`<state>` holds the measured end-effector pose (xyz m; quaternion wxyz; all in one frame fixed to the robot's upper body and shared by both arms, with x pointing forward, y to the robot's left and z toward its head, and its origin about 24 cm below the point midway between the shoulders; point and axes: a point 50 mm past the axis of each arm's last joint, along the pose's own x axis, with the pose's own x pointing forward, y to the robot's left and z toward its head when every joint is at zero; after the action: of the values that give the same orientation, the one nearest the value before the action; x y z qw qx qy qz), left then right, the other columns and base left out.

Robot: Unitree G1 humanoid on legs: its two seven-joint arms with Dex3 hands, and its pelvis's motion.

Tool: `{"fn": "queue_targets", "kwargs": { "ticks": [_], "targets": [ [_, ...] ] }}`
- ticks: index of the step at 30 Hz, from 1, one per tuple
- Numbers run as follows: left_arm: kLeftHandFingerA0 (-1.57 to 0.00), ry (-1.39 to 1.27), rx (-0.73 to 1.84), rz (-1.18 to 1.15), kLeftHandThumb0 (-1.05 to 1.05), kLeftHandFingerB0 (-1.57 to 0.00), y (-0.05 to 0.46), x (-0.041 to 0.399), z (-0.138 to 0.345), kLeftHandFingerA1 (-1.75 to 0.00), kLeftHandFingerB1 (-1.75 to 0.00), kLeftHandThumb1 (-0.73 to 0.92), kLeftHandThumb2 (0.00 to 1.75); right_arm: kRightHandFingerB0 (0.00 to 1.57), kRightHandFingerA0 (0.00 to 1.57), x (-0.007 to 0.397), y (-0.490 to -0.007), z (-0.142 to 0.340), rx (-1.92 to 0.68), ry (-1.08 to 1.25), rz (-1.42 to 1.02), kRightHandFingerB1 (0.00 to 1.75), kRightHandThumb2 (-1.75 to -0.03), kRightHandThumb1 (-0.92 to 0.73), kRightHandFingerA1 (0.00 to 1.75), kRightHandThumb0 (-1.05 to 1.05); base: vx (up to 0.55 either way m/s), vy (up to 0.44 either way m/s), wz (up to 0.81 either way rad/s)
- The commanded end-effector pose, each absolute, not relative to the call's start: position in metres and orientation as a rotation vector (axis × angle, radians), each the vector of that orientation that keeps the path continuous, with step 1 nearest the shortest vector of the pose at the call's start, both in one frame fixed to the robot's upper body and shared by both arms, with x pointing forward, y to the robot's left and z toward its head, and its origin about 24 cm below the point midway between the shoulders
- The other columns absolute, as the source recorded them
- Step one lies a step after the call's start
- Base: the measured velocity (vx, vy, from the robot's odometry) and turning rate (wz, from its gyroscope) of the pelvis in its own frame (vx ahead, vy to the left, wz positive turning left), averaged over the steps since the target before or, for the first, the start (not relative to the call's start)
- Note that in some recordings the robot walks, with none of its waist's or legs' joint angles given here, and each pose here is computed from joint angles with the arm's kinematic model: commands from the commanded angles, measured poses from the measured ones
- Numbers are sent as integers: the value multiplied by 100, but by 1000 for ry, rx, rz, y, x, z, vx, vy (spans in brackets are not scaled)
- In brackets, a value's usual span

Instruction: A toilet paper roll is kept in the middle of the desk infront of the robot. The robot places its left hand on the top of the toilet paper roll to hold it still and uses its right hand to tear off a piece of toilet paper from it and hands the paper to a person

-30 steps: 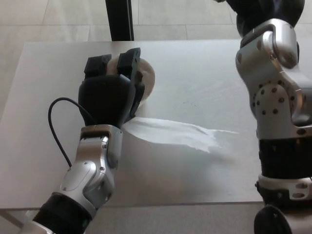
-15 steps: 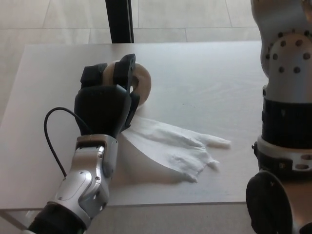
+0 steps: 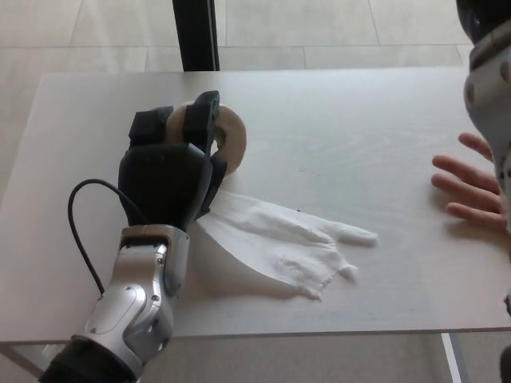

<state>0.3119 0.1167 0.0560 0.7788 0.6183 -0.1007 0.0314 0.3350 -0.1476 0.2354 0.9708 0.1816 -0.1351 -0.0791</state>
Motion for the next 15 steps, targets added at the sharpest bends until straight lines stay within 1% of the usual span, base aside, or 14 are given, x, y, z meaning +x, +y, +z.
{"fn": "queue_targets", "kwargs": {
  "ticks": [1,2,3,4,5,6,7,8,9,10,11,12,13,15],
  "targets": [
    [-7,225,1439,-116,-37,-17,160,284,-10,-65,-54,72,80,87,91,320,-208,183,-569,-278,-37,144,-124,-42,164,-23,0,0,0],
    [-8,220,1441,-117,-38,-17,160,284,-9,-65,-54,72,79,82,89,318,-212,182,-636,-301,-18,148,-126,-43,167,-18,0,0,0],
    [-8,220,1444,-113,-38,-17,162,283,-8,-65,-54,72,79,82,89,319,-212,181,-661,-311,-4,148,-126,-43,167,-18,0,0,0],
    [-7,220,1445,-116,-38,-17,162,283,-8,-65,-54,73,78,78,86,317,-217,181,-710,-292,-8,150,-114,-52,171,-22,0,0,0],
    [-8,221,1445,-118,-37,-16,160,284,-8,-64,-54,74,78,71,97,315,-227,180,-837,-279,-20,155,-112,-56,175,-12,0,0,0],
    [-6,228,1448,-125,-38,-15,159,284,-8,-63,-53,75,77,71,84,313,-234,182,-919,-277,-23,161,-111,-53,175,-14,0,0,0],
    [-6,235,1451,-120,-37,-15,162,282,-7,-63,-53,75,77,71,85,313,-236,180,-991,-279,-26,161,-108,-54,175,-13,0,0,0],
    [-9,237,1451,-115,-40,-13,164,281,-7,-60,-55,63,99,70,85,313,-238,179,-1028,-277,-24,159,-106,-58,175,-14,0,0,0],
    [-10,239,1450,-110,-38,-14,165,280,-8,-60,-55,63,99,80,88,312,-244,179,-1088,-264,-16,138,-98,-62,172,-15,0,0,0],
    [-10,240,1450,-102,-37,-14,169,279,-7,-60,-55,61,100,78,87,311,-248,179,-1166,-246,-9,142,-99,-60,173,-17,0,0,0],
    [-10,237,1451,-96,-37,-15,171,278,-7,-60,-55,61,100,91,118,310,-251,178,-1212,-243,-6,118,-105,-51,136,-21,0,0,0],
    [-10,236,1452,-94,-37,-15,172,278,-7,-60,-55,61,100,91,118,309,-252,177,-1248,-253,-2,118,-105,-51,136,-21,0,0,0],
    [-7,236,1449,-94,-33,-16,173,278,-6,-63,-52,67,84,85,90,308,-254,175,-1272,-222,8,83,-81,-62,159,-20,0,0,0],
    [-7,237,1445,-96,-33,-16,175,278,-5,-63,-52,67,84,85,90,306,-258,172,-1308,-175,24,83,-81,-62,159,-20,0,0,0]
  ]
}}
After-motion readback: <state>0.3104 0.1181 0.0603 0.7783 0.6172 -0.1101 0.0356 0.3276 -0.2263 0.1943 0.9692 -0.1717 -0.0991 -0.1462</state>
